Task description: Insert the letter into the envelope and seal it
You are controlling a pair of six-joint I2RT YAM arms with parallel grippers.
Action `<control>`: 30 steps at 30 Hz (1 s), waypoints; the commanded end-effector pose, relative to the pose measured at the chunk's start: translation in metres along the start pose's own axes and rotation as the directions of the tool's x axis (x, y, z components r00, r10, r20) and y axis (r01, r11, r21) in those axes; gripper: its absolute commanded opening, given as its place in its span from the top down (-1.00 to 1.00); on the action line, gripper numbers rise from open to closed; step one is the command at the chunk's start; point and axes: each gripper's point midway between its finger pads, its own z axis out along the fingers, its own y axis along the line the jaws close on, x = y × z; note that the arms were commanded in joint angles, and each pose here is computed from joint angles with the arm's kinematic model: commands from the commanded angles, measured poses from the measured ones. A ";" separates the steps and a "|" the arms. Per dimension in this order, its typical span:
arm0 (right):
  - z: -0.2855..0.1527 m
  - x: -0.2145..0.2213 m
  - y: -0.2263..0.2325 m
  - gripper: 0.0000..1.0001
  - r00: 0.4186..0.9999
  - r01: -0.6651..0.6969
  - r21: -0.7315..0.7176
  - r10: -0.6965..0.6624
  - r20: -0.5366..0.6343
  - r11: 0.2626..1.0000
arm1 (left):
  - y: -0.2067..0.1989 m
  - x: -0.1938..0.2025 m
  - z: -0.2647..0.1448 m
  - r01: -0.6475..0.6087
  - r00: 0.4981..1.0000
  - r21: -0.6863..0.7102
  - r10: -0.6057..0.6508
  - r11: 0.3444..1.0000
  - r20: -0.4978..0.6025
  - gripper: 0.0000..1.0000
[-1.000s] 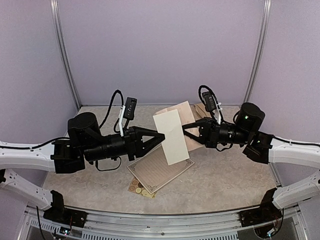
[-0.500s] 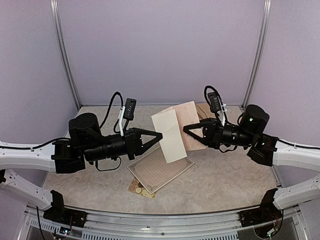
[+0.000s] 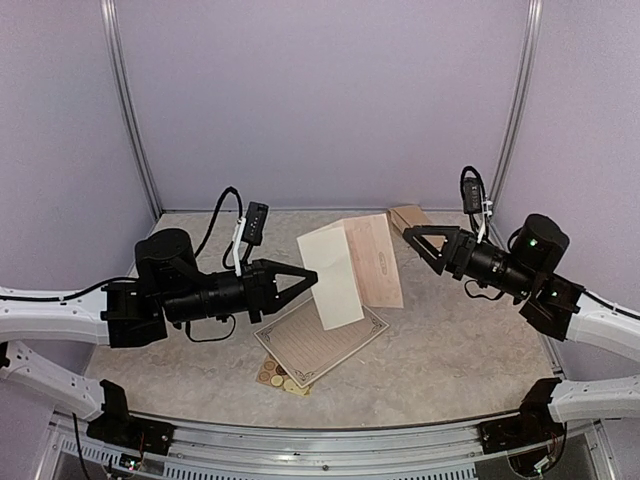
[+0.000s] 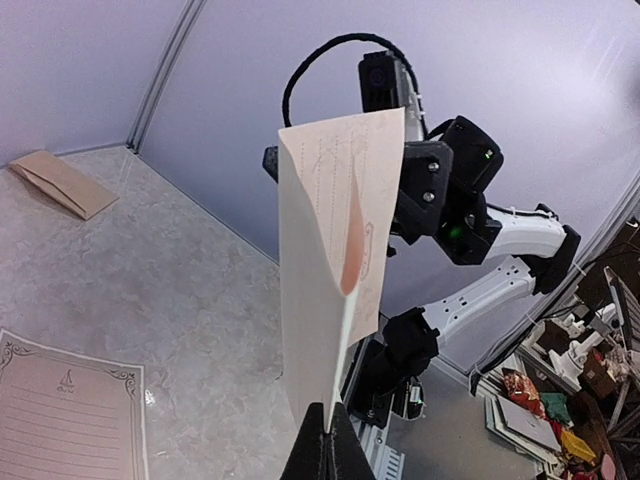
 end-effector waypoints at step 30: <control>0.040 0.086 0.099 -0.12 0.927 -0.083 -0.533 -0.131 -0.351 0.842 | -0.030 -0.005 -0.005 -0.053 0.999 0.147 0.054 0.988 -0.004 1.00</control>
